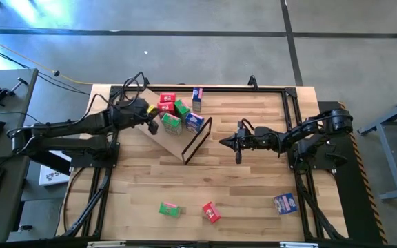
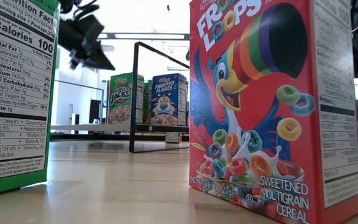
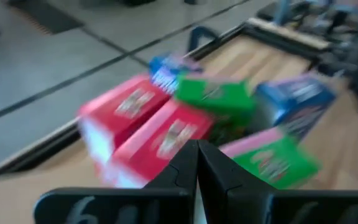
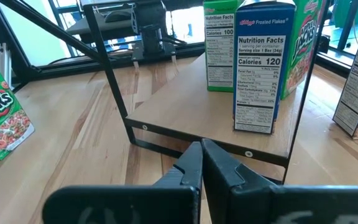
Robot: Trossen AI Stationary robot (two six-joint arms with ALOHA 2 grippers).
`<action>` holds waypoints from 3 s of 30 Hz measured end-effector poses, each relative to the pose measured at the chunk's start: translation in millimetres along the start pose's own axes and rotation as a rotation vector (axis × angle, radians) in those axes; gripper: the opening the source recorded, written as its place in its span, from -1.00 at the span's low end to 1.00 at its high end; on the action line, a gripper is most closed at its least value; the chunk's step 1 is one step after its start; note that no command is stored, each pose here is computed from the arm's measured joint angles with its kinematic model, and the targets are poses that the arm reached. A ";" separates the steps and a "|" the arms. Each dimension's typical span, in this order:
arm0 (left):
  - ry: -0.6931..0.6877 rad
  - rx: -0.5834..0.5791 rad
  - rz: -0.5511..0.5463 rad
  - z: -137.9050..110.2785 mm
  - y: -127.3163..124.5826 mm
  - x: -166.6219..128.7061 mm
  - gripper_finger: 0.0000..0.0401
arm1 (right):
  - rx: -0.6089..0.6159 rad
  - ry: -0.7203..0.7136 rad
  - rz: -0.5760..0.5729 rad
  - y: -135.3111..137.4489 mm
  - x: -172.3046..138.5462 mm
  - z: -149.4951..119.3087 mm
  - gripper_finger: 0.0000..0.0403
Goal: Stack cereal on shelf
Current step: Adjust the cereals on the shelf
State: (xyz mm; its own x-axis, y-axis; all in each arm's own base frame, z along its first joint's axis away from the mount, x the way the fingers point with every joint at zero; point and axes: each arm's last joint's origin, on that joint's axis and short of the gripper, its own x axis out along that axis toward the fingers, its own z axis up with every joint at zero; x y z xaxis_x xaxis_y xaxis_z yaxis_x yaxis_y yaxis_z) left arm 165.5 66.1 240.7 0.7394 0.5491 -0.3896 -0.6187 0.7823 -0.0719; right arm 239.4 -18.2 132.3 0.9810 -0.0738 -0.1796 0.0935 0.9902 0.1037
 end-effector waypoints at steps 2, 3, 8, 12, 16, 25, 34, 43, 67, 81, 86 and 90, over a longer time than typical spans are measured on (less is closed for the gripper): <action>-0.003 0.030 -0.041 6.4 -4.3 6.4 -1.00 | 0.002 0.000 0.000 0.0 0.0 0.0 -1.00; 0.000 0.047 -0.056 9.7 -6.6 10.3 -1.00 | 0.002 0.000 0.000 0.0 0.0 0.0 -1.00; 0.040 0.148 -0.099 23.6 -17.5 33.0 -1.00 | 0.010 -0.001 0.000 0.0 0.0 0.1 -1.00; 0.094 0.233 -0.109 31.6 -24.6 50.5 -1.00 | 0.011 -0.001 0.001 0.0 0.0 0.1 -1.00; 0.181 0.311 -0.042 32.9 -26.2 61.4 -1.00 | 0.021 0.000 0.003 0.1 0.0 0.0 -1.00; 0.253 0.368 0.056 33.5 -23.5 61.1 -1.00 | 0.021 0.003 0.008 0.2 0.0 -0.2 -1.00; 0.275 0.375 0.087 34.6 -19.9 47.7 -1.00 | 0.021 0.006 0.007 0.2 0.0 -0.5 -1.00; 0.266 0.301 0.098 41.2 -10.3 17.7 -1.00 | 0.021 0.007 0.007 0.2 0.0 -0.6 -1.00; 0.374 0.192 0.250 -5.5 10.5 13.1 -1.00 | 0.018 0.007 0.007 0.1 0.0 -0.6 -1.00; 0.318 0.186 0.267 -4.8 20.5 18.4 -1.00 | 0.025 -0.012 0.010 0.4 0.0 1.3 -1.00; 0.313 0.160 0.233 -3.7 21.0 12.6 -1.00 | 0.016 -0.080 0.069 1.4 9.2 17.2 -1.00; 0.295 0.139 0.217 -1.5 21.9 2.9 -1.00 | -0.003 -0.059 0.098 -8.0 25.3 34.8 -1.00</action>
State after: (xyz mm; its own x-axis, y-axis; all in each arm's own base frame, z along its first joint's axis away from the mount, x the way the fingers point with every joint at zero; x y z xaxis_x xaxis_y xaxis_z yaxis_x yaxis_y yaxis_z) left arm 153.6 84.4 236.7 0.4750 0.6138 -0.6306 -0.6955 0.7009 0.1583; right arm 269.4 -32.1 161.0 0.9936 0.0164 -0.1113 -0.0035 0.9933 0.1155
